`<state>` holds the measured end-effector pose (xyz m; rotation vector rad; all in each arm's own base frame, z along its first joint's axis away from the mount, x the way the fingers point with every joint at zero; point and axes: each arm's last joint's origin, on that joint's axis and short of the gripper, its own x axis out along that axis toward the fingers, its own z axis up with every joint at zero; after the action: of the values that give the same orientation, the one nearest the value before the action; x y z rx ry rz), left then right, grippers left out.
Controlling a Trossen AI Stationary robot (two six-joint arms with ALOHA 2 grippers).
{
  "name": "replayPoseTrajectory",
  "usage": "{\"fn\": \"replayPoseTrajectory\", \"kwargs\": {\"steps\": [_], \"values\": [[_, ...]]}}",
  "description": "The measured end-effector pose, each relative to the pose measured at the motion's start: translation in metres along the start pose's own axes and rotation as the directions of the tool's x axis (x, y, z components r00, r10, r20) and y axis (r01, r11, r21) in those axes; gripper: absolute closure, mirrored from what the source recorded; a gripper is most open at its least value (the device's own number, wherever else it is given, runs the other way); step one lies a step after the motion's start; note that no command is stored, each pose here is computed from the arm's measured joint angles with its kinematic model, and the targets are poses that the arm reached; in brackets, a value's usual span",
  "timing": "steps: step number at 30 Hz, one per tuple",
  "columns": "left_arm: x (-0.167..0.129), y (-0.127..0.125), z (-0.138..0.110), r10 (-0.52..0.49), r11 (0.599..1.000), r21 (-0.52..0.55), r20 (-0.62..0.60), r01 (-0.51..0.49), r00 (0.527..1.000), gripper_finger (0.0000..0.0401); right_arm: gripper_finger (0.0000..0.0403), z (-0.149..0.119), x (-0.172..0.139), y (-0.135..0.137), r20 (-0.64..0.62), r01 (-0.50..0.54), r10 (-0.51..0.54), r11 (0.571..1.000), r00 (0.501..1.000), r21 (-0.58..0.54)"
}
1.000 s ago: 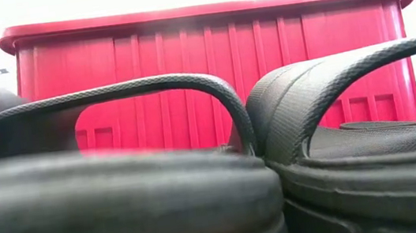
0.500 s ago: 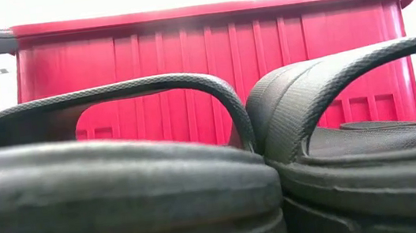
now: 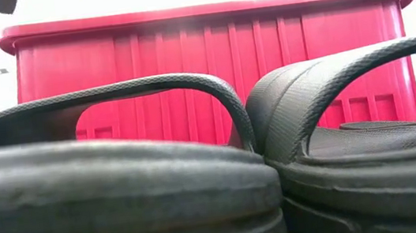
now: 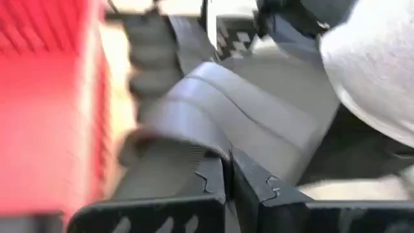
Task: Pick and place slides into bin
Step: Put the black slide into the red bin
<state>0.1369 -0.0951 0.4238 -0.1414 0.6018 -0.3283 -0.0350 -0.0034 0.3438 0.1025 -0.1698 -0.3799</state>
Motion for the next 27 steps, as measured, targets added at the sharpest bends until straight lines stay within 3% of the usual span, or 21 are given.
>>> {"fn": "replayPoseTrajectory", "kwargs": {"steps": [4, 13, 18, 22, 27], "values": [[-0.025, 0.011, 0.015, 0.127, 0.985, 0.112, 0.068, -0.134, 0.99, 0.0401, 0.0403, 0.0, 0.0, 0.0, 0.0, 0.001, -0.001, 1.0, 1.0, 0.0], [-0.065, 0.036, 0.019, 0.186, 0.948, 0.233, 0.157, -0.219, 0.97, 0.0401, 0.0403, 0.0, 0.0, -0.001, 0.002, 0.027, -0.027, 0.998, 1.0, 0.05], [-0.078, 0.05, 0.023, 0.16, 0.944, 0.253, 0.218, -0.214, 0.963, 0.0401, 0.0403, 0.0, 0.0, -0.001, 0.002, 0.026, -0.027, 0.998, 1.0, 0.061], [-0.08, 0.057, 0.029, 0.089, 0.958, 0.242, 0.257, -0.153, 0.962, 0.0401, 0.0403, 0.0, 0.0, -0.001, 0.002, 0.026, -0.027, 0.998, 1.0, 0.064], [-0.078, 0.061, 0.028, 0.044, 0.966, 0.238, 0.229, -0.099, 0.972, 0.0401, 0.0403, -0.005, 0.005, 0.0, -0.009, 0.028, -0.028, 0.998, 1.0, 0.06]]}}
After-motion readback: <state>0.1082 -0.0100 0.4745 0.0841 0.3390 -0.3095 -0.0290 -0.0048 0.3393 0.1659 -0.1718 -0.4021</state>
